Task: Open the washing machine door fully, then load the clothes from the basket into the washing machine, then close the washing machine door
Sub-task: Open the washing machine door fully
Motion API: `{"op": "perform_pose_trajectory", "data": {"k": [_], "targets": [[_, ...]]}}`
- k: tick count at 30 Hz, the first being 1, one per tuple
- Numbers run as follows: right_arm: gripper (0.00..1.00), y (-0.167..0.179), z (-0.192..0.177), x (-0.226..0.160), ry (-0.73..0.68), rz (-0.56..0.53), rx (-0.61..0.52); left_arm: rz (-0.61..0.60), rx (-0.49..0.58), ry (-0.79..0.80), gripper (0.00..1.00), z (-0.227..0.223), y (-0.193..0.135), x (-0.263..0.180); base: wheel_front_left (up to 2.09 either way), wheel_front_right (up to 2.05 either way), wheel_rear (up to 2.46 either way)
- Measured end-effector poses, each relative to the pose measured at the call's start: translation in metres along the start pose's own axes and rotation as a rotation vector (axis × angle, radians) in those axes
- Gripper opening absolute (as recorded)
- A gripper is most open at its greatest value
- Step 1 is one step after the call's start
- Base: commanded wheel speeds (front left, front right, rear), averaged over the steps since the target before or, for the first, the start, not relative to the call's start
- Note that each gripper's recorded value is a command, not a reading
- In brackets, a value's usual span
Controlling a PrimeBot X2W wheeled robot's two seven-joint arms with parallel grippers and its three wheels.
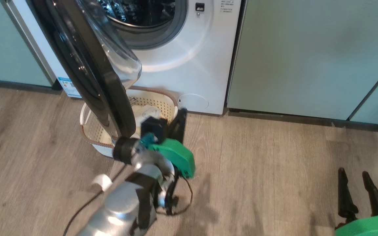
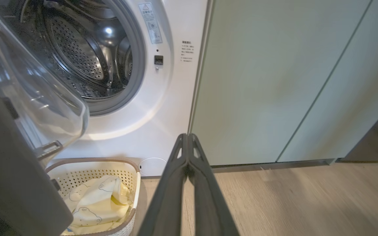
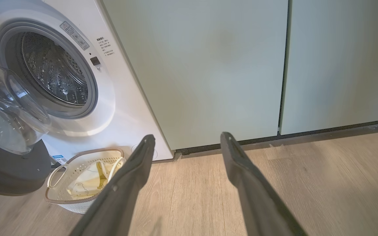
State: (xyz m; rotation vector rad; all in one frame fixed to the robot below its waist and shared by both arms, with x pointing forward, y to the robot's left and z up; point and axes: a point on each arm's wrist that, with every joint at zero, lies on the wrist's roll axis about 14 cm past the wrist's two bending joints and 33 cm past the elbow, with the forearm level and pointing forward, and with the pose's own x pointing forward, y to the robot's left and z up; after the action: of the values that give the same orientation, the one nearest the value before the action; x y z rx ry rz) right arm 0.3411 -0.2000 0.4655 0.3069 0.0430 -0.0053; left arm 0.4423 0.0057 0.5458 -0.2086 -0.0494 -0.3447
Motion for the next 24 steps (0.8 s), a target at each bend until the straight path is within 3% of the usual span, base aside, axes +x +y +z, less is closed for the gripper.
{"op": "perform_pose_trajectory", "data": {"k": [13, 24], "targets": [[1.00, 0.006, -0.008, 0.021, 0.027, 0.025, -0.006, 0.204, -0.013, -0.013, 0.00, 0.001, 0.075, 0.011, 0.00, 0.00, 0.00], [1.00, 0.013, -0.017, 0.030, 0.055, 0.052, -0.008, 0.276, -0.017, -0.035, 0.00, 0.008, 0.106, 0.015, 0.00, 0.00, 0.00]]}}
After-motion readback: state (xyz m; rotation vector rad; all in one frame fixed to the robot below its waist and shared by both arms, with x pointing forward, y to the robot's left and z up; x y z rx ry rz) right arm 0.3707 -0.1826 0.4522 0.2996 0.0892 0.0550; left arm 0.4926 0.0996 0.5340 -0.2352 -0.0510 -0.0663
